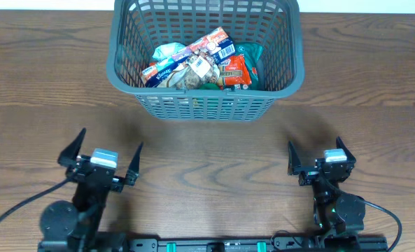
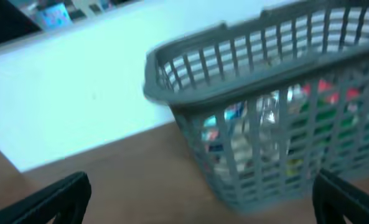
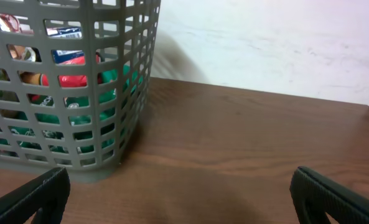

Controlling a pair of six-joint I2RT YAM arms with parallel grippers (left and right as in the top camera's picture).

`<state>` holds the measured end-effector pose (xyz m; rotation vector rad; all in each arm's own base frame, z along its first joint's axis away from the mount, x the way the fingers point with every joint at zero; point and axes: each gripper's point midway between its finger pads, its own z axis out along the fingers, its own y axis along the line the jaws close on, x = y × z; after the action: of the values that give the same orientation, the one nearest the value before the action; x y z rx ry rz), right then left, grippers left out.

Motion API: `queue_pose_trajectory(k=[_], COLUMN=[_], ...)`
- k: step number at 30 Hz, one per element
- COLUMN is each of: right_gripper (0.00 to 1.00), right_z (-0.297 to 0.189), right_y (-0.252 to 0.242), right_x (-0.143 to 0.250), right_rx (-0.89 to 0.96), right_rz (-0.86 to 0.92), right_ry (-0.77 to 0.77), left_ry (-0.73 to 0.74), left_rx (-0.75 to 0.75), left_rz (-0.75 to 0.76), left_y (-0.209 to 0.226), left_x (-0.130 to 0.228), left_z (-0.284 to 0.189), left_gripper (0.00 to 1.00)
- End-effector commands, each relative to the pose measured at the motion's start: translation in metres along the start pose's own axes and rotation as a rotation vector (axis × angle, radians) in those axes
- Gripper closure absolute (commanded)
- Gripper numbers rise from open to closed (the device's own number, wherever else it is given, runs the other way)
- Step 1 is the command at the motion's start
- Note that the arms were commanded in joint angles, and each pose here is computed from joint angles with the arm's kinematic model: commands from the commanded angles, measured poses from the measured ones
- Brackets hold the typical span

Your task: Pack container

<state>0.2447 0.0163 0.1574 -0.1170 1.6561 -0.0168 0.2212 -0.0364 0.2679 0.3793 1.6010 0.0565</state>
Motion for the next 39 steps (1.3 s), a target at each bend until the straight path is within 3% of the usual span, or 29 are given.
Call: queue_pose_trajectory(k=[1, 9, 20, 32, 39], right_gripper=[0.01, 0.01, 0.01, 0.01, 0.01], right_z=[0.000, 0.000, 0.000, 0.000, 0.000], right_y=[0.000, 0.000, 0.000, 0.000, 0.000], right_x=[0.001, 0.001, 0.001, 0.001, 0.001], right_rx=[0.002, 0.002, 0.002, 0.002, 0.002], right_rz=[0.015, 0.015, 0.015, 0.015, 0.015], right_ry=[-0.001, -0.001, -0.001, -0.001, -0.001], left_ry=[-0.041, -0.030, 0.114, 0.101, 0.089], left_rx=[-0.103, -0.278, -0.178, -0.118, -0.064], left_rz=[-0.060, -0.174, -0.254, -0.252, -0.159], left_y=[0.010, 0.029, -0.001, -0.012, -0.021], left_x=[0.022, 0.069, 0.135, 0.131, 0.127], left_z=[0.006, 0.010, 0.026, 0.027, 0.029], left_gripper=[0.02, 0.01, 0.01, 0.02, 0.01])
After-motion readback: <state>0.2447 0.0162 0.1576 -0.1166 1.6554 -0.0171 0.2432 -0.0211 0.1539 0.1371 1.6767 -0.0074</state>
